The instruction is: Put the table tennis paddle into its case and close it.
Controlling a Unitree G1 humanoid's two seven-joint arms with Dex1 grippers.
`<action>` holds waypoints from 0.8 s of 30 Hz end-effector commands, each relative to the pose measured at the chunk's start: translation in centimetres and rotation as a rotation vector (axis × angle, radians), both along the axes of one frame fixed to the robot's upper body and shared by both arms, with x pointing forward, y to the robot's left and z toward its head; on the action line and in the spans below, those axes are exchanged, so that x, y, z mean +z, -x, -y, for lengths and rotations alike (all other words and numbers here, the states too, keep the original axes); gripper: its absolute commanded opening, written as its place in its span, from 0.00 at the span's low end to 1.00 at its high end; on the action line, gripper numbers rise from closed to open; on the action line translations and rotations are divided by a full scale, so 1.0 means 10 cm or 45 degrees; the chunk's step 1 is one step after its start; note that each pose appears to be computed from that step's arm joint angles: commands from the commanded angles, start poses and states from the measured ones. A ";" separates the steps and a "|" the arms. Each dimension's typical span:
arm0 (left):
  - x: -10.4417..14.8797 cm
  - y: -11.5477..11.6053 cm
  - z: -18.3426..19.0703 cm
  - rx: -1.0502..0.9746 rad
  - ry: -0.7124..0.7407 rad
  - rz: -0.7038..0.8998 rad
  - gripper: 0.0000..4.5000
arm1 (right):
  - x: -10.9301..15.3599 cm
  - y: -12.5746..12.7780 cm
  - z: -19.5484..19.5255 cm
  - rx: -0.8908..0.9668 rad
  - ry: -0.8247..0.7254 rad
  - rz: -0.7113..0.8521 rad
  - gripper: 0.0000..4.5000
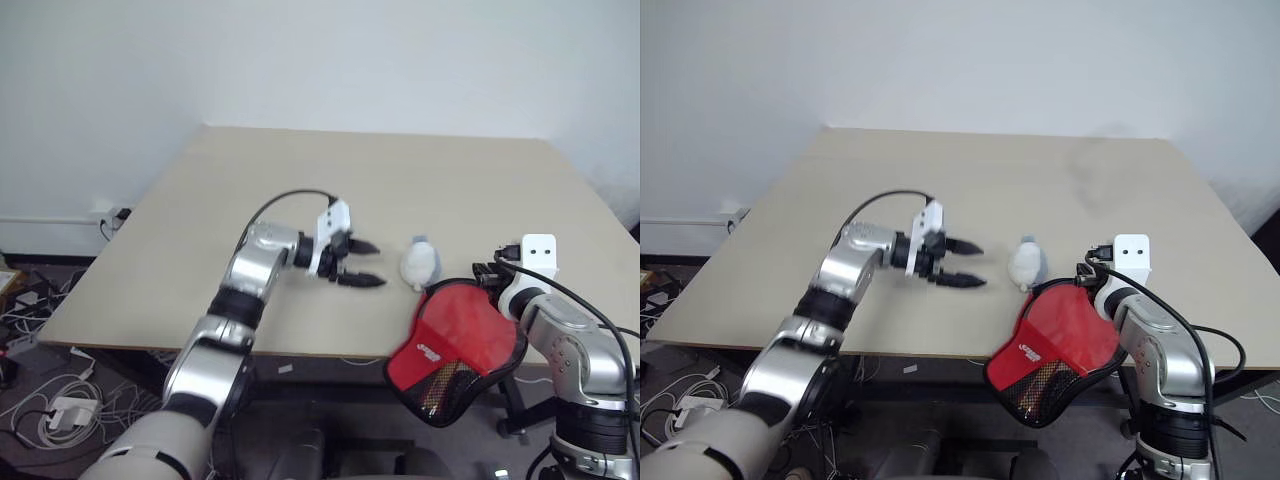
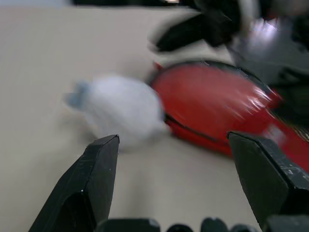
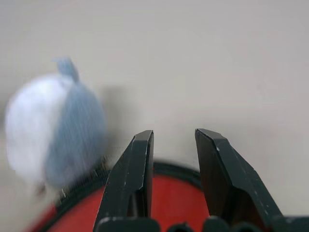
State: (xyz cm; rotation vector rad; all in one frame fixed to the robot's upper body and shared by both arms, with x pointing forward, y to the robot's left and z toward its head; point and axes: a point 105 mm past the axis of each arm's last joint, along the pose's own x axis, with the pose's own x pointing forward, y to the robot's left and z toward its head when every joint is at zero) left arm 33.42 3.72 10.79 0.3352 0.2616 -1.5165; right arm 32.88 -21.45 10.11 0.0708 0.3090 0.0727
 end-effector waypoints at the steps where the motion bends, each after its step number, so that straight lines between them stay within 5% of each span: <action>1: 0.09 0.11 0.23 -0.007 0.034 0.089 0.84 | 0.14 0.00 0.01 0.007 -0.010 0.122 0.32; 7: -0.02 0.13 0.51 0.115 0.070 0.062 0.84 | 0.12 0.03 -0.11 0.082 -0.061 0.101 0.32; 24: -0.45 0.50 1.17 -0.047 -0.008 0.094 0.84 | 0.35 -0.10 -0.15 0.130 -0.111 0.080 0.32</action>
